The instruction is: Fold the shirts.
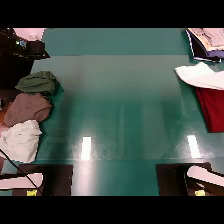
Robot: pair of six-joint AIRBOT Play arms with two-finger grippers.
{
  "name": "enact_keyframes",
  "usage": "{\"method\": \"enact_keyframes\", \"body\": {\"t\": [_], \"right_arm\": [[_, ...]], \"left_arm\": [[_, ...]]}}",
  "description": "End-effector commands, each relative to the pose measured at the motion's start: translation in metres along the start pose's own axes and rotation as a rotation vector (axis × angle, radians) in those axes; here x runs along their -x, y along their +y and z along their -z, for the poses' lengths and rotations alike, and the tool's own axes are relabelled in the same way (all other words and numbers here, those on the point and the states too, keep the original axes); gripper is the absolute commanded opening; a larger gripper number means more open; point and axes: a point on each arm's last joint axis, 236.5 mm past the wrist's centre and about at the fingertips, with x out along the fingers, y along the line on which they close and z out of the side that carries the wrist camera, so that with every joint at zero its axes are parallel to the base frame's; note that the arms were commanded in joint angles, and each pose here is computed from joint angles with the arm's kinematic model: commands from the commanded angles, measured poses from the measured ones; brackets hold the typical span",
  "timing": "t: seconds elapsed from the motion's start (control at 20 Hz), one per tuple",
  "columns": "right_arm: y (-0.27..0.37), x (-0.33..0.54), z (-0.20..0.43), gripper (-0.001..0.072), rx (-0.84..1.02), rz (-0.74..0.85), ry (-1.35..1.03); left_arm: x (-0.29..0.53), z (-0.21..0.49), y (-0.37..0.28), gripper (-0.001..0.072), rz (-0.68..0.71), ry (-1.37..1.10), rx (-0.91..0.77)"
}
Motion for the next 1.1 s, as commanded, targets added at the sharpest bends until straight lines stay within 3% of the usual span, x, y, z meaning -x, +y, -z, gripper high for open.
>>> {"method": "enact_keyframes", "body": {"t": [0.0,0.15,0.6,1.05], "right_arm": [[-0.026,0.019,-0.026,0.001,-0.057,0.039,-0.104],[-0.012,0.026,-0.044,0.0009,-0.081,0.001,-0.18],[0.019,0.086,-0.095,0.001,0.092,0.031,-0.426],[0.032,0.11,-0.089,0.001,0.174,0.052,-0.421]], "left_arm": [[0.0,-0.001,-0.003,0.0026,0.015,-0.003,0.006],[0.0,0.0,-0.003,0.0026,0.015,0.0,0.006],[0.0,0.001,-0.004,0.0026,0.016,0.004,0.005],[0.0,0.009,-0.005,0.0027,0.022,0.039,-0.004]]}}
